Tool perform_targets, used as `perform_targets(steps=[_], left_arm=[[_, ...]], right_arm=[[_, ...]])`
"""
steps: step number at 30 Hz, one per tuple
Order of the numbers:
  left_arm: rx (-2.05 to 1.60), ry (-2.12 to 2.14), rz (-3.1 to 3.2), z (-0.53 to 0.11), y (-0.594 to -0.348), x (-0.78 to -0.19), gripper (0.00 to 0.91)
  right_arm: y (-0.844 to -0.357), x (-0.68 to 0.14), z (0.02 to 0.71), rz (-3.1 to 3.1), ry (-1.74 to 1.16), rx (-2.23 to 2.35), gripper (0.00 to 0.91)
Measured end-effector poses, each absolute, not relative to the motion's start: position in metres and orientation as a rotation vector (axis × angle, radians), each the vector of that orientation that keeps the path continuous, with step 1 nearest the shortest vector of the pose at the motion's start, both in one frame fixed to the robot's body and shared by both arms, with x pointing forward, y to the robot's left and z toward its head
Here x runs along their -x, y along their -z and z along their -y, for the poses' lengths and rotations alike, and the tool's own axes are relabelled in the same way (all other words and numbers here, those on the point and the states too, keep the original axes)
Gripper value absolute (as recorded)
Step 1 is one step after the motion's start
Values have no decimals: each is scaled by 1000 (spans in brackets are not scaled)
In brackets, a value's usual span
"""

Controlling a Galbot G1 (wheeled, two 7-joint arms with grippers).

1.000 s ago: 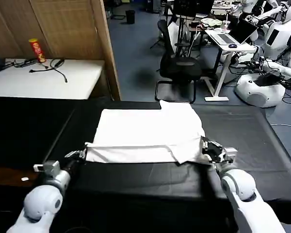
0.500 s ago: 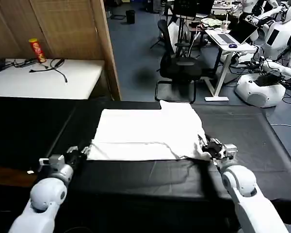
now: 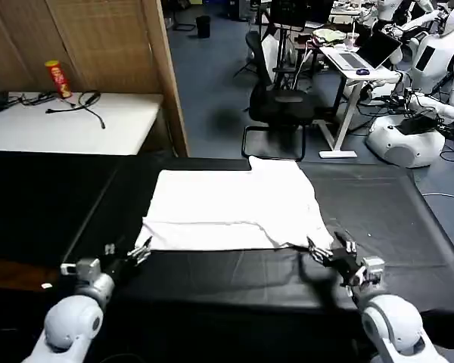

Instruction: Fold and organize the clothes.

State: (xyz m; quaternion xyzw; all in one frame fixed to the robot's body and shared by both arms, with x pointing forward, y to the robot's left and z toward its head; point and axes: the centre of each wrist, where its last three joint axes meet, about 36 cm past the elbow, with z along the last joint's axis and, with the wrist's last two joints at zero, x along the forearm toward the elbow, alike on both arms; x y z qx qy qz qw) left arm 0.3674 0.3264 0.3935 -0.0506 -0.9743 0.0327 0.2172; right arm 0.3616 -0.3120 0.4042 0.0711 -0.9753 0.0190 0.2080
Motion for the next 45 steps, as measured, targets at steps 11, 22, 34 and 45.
perform_targets(steps=[11, 22, 34, 45], left_arm=[[152, -129, 2665, -330, -390, -369, 0], [141, 8, 2623, -333, -412, -351, 0], [199, 177, 2565, -341, -438, -305, 0], [168, 241, 2472, -335, -446, -270, 878]], right_arm=[[-413, -362, 313, 2651, -68, -147, 29], [-451, -335, 313, 2520, -124, -52, 10], [-475, -281, 298, 2467, -118, -71, 10], [-492, -259, 289, 2471, -112, -130, 878]])
